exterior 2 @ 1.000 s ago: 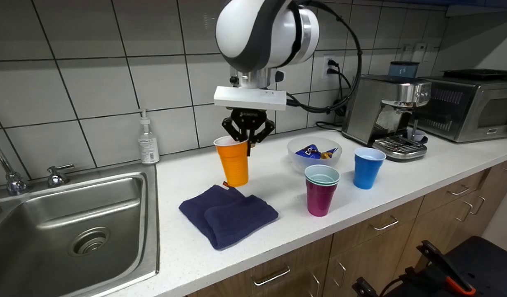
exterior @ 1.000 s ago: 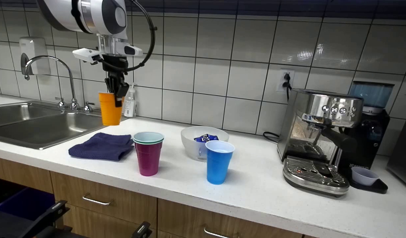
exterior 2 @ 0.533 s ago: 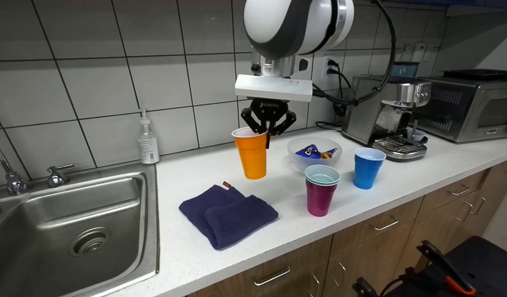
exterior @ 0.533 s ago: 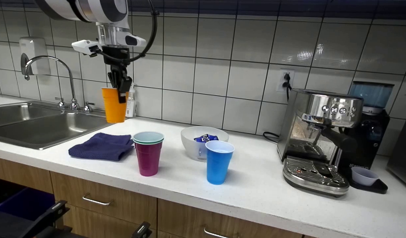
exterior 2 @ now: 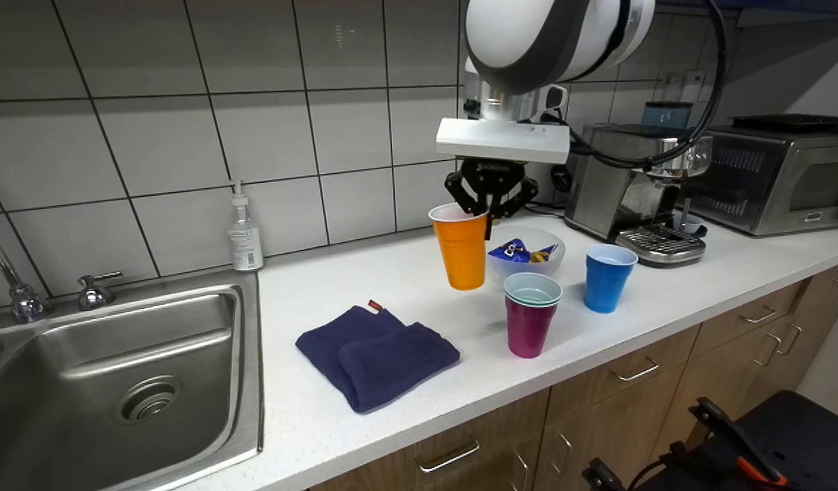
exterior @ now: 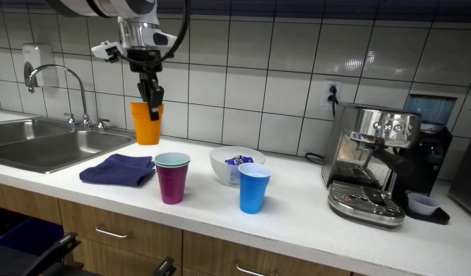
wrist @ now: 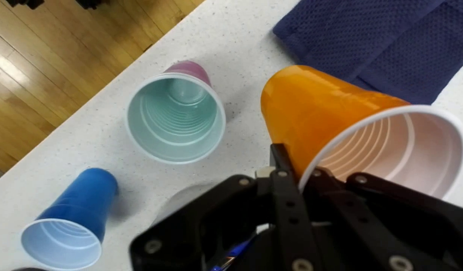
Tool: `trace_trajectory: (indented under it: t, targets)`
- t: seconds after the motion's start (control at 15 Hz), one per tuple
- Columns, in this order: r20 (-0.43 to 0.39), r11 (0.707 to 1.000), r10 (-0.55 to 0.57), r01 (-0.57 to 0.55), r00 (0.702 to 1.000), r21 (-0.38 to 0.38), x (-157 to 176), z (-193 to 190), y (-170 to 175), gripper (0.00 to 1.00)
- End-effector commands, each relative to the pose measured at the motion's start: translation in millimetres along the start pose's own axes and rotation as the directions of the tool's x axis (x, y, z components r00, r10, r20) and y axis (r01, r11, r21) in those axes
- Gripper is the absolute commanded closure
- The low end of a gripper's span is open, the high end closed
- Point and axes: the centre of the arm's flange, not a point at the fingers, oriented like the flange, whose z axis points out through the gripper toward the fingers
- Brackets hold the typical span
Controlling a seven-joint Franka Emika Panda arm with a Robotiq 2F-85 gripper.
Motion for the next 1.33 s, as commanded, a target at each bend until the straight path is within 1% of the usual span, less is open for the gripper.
trace_trajectory:
  t: [0.0,0.47,0.6,0.8,1.27]
  targets:
    - [-0.021,0.998,0.058,-0.058,0.998,-0.039,-7.0,-5.4,27.4,1.00]
    - [-0.018,0.987,0.135,-0.136,0.991,-0.083,2.8,7.3,56.5,1.00]
    - [-0.022,0.984,0.155,-0.156,0.988,-0.085,6.1,7.5,60.7,1.00]
    - [-0.020,0.980,0.176,-0.177,0.984,-0.086,8.7,9.4,64.7,1.00]
    - [-0.027,0.980,0.180,-0.182,0.983,-0.080,10.1,5.6,63.2,1.00]
